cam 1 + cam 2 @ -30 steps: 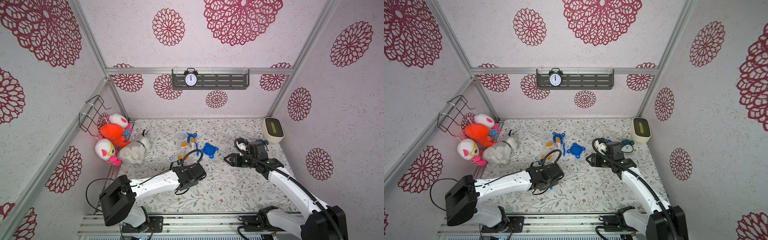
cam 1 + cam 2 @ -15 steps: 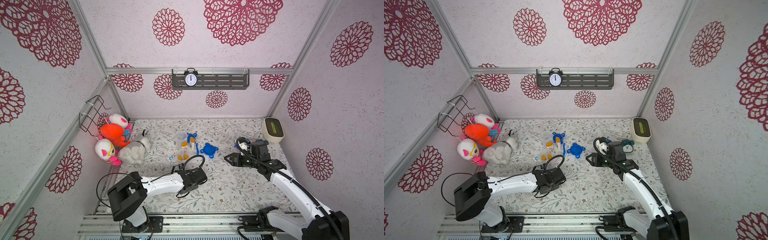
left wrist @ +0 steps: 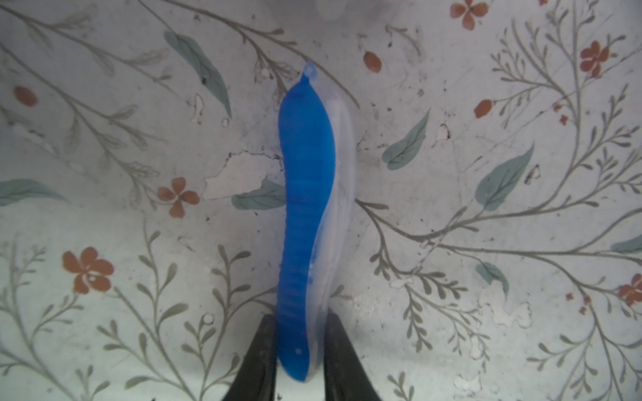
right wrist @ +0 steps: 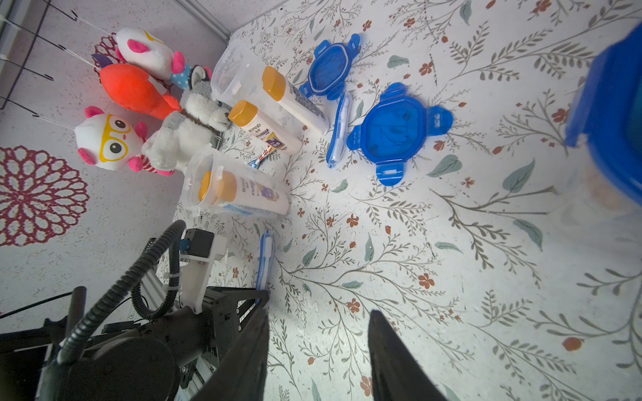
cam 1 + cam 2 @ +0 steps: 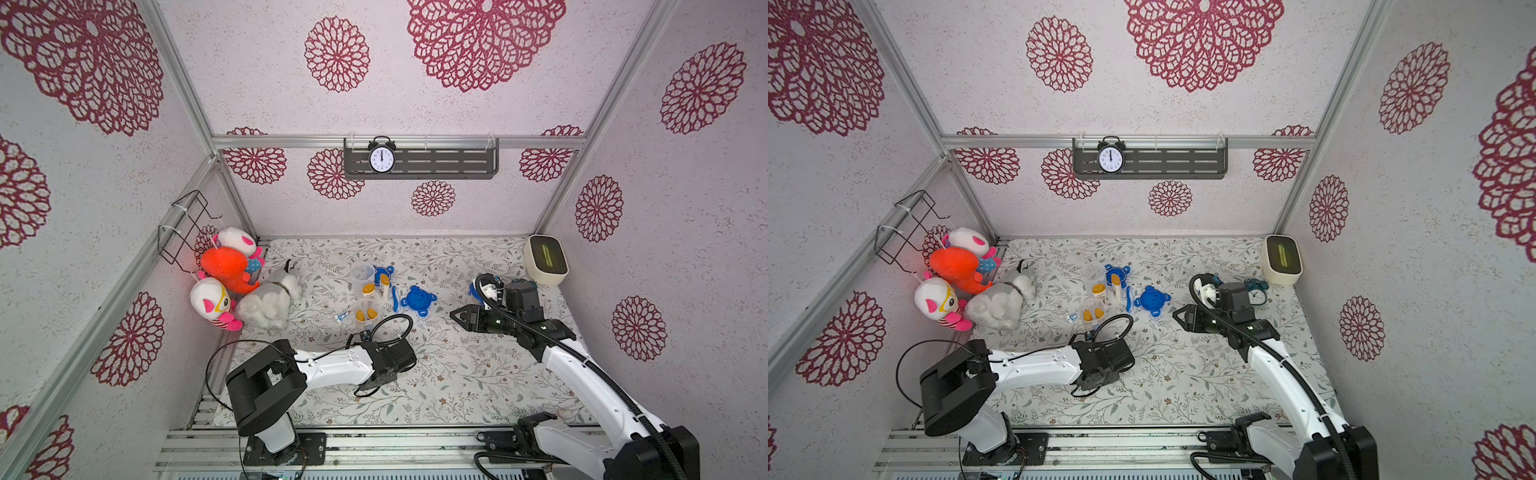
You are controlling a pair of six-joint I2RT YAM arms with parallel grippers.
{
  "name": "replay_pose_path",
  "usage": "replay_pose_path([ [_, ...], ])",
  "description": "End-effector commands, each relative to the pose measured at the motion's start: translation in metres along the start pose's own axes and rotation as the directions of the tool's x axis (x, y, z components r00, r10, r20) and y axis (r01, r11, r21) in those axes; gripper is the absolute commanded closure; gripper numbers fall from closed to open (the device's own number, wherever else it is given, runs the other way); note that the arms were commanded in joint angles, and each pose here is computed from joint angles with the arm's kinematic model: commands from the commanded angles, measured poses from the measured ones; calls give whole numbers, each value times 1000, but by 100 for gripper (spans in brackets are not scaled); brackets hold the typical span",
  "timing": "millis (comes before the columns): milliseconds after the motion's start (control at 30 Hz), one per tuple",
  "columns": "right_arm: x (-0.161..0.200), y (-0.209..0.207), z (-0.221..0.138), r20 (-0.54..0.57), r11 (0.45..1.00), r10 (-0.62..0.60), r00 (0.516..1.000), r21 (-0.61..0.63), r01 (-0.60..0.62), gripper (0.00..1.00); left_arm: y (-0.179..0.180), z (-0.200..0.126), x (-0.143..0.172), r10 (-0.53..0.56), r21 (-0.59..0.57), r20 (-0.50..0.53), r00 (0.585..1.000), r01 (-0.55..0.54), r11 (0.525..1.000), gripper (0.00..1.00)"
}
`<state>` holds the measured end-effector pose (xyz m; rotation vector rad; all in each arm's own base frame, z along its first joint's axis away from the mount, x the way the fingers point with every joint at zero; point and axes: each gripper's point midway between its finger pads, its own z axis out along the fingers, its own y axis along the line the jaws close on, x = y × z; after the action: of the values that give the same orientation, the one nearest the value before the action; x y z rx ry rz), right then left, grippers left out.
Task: Pack away toiletry kits
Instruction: Pick up the toiletry item from the center of the board, then place the toiletry item into the container.
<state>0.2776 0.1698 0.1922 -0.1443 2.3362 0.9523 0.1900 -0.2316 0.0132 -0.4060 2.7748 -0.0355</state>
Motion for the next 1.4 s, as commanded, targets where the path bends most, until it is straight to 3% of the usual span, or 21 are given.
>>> replay_pose_path([
  [0,-12,7,-6,47,1000,-5,999,-23,6,53,-5,-11,2,24,3,5,1000,-24,1000,89],
  [167,-13,5,-3,52,1000,-1,999,-20,2,53,-35,-59,-6,222,43,103,970,-227,973,93],
  [300,-15,2,-1,54,1000,12,998,-15,-11,53,-61,-106,-7,408,64,208,889,-428,901,94],
  [400,-23,6,-4,81,999,29,996,-29,-27,53,-78,-134,-12,461,100,290,839,-506,857,94],
  [467,-29,13,-8,98,998,36,995,-52,-31,53,-86,-151,-24,469,108,370,802,-539,836,92],
  [567,-40,23,-17,127,996,39,991,-81,-29,52,-97,-172,-56,471,69,528,706,-589,805,92],
  [633,-48,30,-22,147,993,47,988,-113,-31,51,-105,-178,-89,398,85,616,680,-559,825,94],
  [700,-56,36,-25,171,990,48,984,-136,-24,51,-115,-179,-116,342,131,675,654,-563,816,95],
  [900,-85,67,-35,252,966,-7,968,-248,71,48,-120,-181,-175,358,11,800,481,-610,793,94],
  [1167,-117,115,-25,269,929,-44,962,-344,138,47,-133,-179,-181,395,-47,861,321,-722,690,94],
  [1367,-118,141,3,222,923,-92,971,-346,166,48,-133,-181,-179,373,-17,876,307,-751,660,94],
])
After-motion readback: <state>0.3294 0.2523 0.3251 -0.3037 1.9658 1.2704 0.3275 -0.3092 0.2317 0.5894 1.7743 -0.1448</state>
